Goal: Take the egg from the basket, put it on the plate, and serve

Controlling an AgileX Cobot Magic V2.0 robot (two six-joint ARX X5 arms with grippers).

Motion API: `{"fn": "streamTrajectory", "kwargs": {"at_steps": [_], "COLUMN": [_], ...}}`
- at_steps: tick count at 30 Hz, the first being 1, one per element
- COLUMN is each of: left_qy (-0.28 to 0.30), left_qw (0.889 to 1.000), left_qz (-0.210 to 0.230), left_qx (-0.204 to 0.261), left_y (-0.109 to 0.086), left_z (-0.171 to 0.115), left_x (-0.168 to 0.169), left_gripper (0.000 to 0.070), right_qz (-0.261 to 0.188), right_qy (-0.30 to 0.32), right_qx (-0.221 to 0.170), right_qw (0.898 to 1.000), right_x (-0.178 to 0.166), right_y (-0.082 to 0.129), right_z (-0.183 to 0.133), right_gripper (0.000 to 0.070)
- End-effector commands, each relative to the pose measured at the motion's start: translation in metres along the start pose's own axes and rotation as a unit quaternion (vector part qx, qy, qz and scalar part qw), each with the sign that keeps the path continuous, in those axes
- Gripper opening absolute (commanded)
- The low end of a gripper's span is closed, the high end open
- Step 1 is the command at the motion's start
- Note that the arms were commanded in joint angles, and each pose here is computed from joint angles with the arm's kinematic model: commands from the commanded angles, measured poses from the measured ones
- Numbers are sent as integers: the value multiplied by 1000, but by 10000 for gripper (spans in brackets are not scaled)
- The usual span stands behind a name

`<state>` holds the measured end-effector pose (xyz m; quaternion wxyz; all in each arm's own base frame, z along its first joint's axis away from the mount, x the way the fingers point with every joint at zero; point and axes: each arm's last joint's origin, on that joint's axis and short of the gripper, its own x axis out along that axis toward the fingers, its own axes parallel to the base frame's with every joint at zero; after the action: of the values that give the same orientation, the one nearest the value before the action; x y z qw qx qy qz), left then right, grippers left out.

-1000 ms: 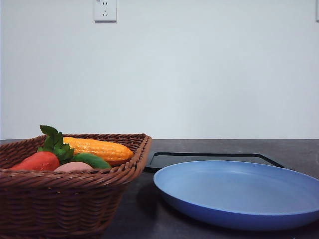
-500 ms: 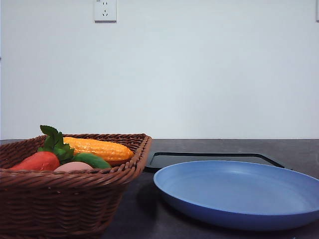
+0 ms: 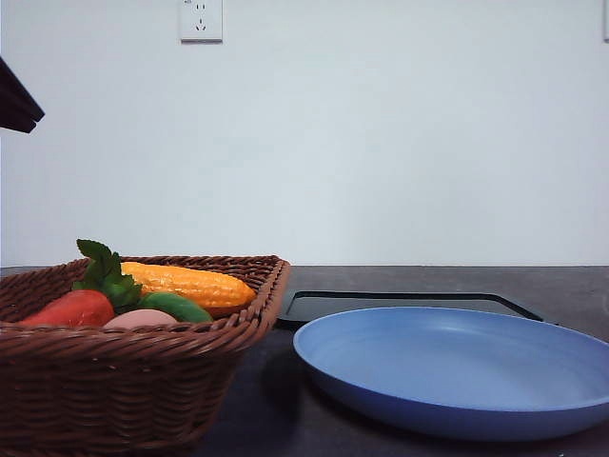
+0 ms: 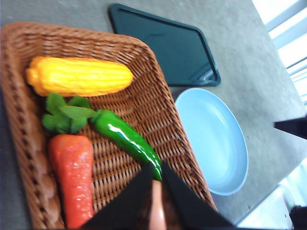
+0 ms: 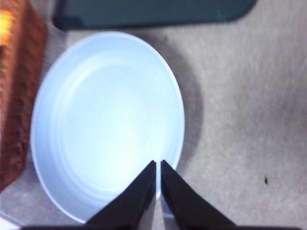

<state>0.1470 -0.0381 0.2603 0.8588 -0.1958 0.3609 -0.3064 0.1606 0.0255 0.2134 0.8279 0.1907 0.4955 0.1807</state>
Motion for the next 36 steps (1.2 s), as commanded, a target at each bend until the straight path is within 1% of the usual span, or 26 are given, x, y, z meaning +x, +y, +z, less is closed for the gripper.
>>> {"fn": "streamTrajectory", "kwargs": {"at_steps": [1,3,4,5,8,10,21,26,32,34,36], "left_qy": [-3,-2,-1,-1,0,0,11,16,21,22,24], "left_qw": [1000,1000,1000,1000,1000,1000,1000,1000,1000,1000,1000], "left_qz": [-6,-8,-9,-9,-10,-10,-13,-11,-10,-10,-9], "left_qx": [15,16,16,16,17,17,10,7,6,5,4], "left_y": [-3,-3,-3,-4,-4,-4,-4,-3,-3,-3,-3], "left_z": [3,3,3,3,3,3,1,0,-2,-2,-2], "left_x": [0,0,0,0,0,0,0,0,0,0,0], "left_gripper": [159,214,237,259,300,311,311,311,311,310,310], "right_qz": [-1,-3,-4,-4,-6,-6,-2,-1,-5,-6,-6], "right_qy": [4,14,19,25,41,51,80,89,98,98,98], "right_qx": [-6,-4,-3,-3,1,2,3,5,18,28,30], "right_qw": [1000,1000,1000,1000,999,999,997,996,995,995,995], "right_x": [2,6,7,9,16,20,55,70,83,84,84], "right_y": [0,-2,-3,-3,-5,-5,-9,-12,-16,-17,-17], "right_z": [4,5,5,5,5,6,15,17,19,19,19], "right_gripper": [120,218,248,260,260,260,258,235,133,72,21]}}
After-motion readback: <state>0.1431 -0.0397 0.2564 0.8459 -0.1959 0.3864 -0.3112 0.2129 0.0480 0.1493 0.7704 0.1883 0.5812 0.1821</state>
